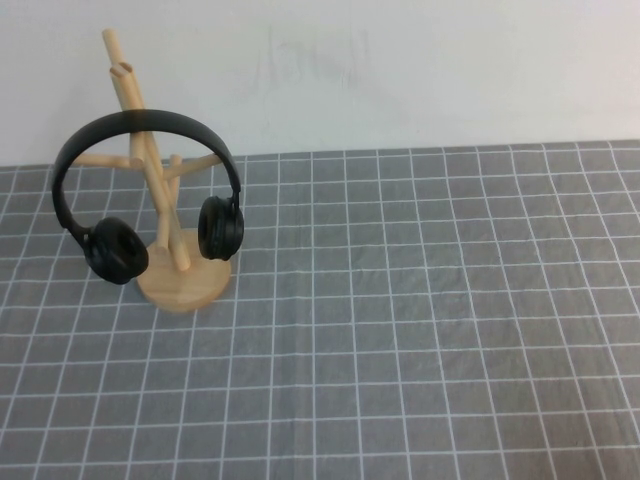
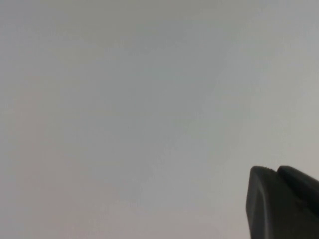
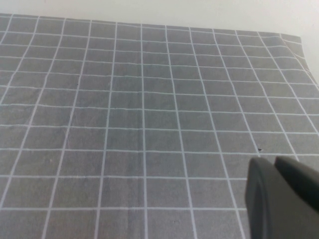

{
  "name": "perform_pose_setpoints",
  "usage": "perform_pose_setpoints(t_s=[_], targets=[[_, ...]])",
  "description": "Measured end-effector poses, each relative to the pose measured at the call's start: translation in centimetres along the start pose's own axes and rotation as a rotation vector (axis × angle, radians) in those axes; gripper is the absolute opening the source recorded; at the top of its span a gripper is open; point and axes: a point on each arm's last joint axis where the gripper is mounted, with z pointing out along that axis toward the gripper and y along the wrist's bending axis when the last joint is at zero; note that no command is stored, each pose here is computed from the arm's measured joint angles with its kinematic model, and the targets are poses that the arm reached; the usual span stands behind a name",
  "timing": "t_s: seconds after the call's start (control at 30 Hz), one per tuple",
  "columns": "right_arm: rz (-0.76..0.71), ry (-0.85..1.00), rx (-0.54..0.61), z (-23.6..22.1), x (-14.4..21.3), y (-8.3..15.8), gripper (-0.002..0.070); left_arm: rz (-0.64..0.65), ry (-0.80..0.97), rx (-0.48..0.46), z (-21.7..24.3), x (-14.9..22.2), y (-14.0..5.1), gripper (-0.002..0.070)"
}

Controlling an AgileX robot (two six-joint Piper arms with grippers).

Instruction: Take out the headphones from the headphone stand

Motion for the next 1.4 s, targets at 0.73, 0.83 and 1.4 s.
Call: perform_pose_setpoints(t_s=[0.73,0.83,1.4], targets=[[0.000,0.000,0.000,0.0,0.0,0.0,-0.0006,0.142,0.865,-0.044,15.7,1.5,0.3,-0.0003],[0.000,0.000,0.000,0.0,0.0,0.0,-0.0006,0.124,0.881,-0.021,17.4,4.7,0.3,-0.0003],[0.000,0.000,0.000,0.0,0.0,0.0,-0.0006,0.471,0.875,0.460,18.8,11.9,-3.7,0.0408]])
